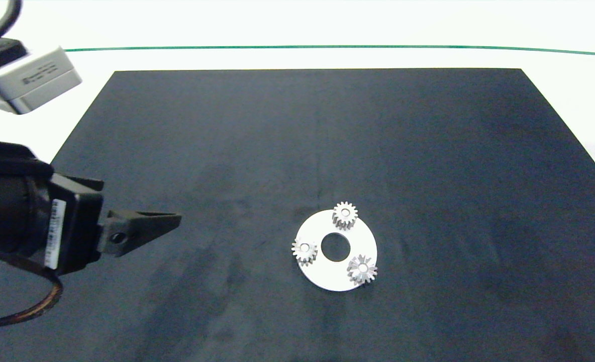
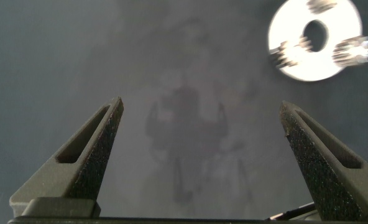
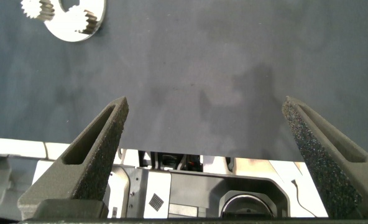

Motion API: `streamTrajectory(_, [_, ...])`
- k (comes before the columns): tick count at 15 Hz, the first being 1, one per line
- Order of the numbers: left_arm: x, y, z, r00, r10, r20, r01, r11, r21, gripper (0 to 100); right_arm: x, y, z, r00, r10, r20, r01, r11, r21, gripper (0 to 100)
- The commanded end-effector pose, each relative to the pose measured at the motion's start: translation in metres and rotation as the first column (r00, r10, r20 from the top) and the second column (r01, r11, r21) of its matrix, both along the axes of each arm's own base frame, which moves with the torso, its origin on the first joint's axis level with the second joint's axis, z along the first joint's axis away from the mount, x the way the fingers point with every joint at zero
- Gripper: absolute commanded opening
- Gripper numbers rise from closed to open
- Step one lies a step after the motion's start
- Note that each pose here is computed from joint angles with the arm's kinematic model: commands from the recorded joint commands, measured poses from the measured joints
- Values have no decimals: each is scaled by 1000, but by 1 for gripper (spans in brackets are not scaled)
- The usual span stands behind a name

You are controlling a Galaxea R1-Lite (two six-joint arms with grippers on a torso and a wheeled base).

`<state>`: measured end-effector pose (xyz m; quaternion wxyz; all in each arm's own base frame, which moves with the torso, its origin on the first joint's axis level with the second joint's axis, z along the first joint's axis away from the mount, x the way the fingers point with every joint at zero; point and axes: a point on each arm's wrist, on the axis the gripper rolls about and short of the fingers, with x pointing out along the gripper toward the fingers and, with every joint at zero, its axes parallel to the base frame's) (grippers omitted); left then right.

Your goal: Install three planetary gears onto the carrier pins

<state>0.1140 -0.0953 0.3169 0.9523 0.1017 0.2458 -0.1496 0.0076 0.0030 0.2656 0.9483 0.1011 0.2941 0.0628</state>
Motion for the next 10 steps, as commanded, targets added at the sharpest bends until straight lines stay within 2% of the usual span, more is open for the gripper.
streamTrajectory(1, [-21,30,-3,997,68,33,-67,997,-34,100,0,0,-1,1000,-5,-7,5,1000,2,100])
streamTrajectory(3, [-31,42,-7,994,96,44,-94,995,-42,100,0,0,-1,1000,-8,-6,8,1000,1,100])
streamTrajectory(7, [-41,53,-23,992,124,29,-123,992,-19,100,0,0,-5,999,-24,-24,24,1000,1,100])
streamTrajectory(10, [-50,59,-28,990,132,39,-131,991,-19,100,0,0,-5,999,-29,-24,29,1000,1,100])
